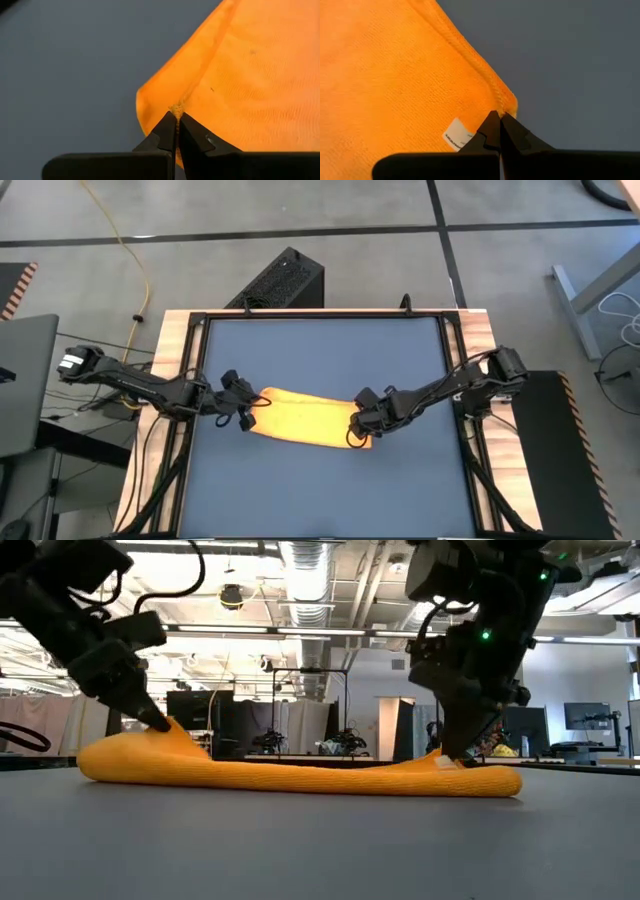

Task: Roll towel into tight, uniform cylinder
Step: Roll the orange microfiber cloth

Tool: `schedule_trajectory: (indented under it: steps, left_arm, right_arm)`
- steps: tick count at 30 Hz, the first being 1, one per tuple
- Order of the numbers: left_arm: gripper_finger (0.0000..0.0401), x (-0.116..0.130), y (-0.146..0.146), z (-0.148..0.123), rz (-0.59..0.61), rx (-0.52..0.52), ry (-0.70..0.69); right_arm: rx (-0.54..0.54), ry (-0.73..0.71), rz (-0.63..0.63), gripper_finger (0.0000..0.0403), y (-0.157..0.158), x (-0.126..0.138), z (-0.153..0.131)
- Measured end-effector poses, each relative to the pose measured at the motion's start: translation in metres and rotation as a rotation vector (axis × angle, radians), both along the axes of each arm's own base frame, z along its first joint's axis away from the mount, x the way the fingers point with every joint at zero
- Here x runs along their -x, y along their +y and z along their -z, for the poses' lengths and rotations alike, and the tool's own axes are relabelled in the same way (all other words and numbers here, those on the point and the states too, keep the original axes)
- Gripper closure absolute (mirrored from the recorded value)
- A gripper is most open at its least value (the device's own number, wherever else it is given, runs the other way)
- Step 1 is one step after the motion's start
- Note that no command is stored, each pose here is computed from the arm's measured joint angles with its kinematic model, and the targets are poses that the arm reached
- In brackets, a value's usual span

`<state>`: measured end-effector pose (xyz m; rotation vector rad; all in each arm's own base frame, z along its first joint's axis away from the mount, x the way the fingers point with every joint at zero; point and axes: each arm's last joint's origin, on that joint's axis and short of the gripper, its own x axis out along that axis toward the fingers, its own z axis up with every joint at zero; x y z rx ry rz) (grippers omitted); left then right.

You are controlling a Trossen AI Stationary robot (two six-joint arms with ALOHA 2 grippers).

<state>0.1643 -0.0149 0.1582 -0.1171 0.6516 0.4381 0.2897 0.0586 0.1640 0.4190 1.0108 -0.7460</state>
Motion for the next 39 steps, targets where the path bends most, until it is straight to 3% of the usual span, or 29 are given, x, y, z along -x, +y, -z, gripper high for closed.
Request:
schedule_trajectory:
  steps: [20,34,39]
  left_arm:
    - [0.0401,-0.009,0.025,-0.006,-0.015,-0.057,0.001]
    - [0.0401,-0.021,0.027,0.013,-0.042,-0.116,0.099]
    - [0.0395,-0.024,0.027,0.016,-0.049,-0.143,0.095]
  right_arm:
    - [-0.005,0.040,0.096,0.0388,-0.004,0.010,-0.003]
    - [-0.013,0.026,0.122,0.0387,-0.007,0.008,-0.003]
    - [-0.017,0.029,0.131,0.0367,-0.007,0.009,-0.003]
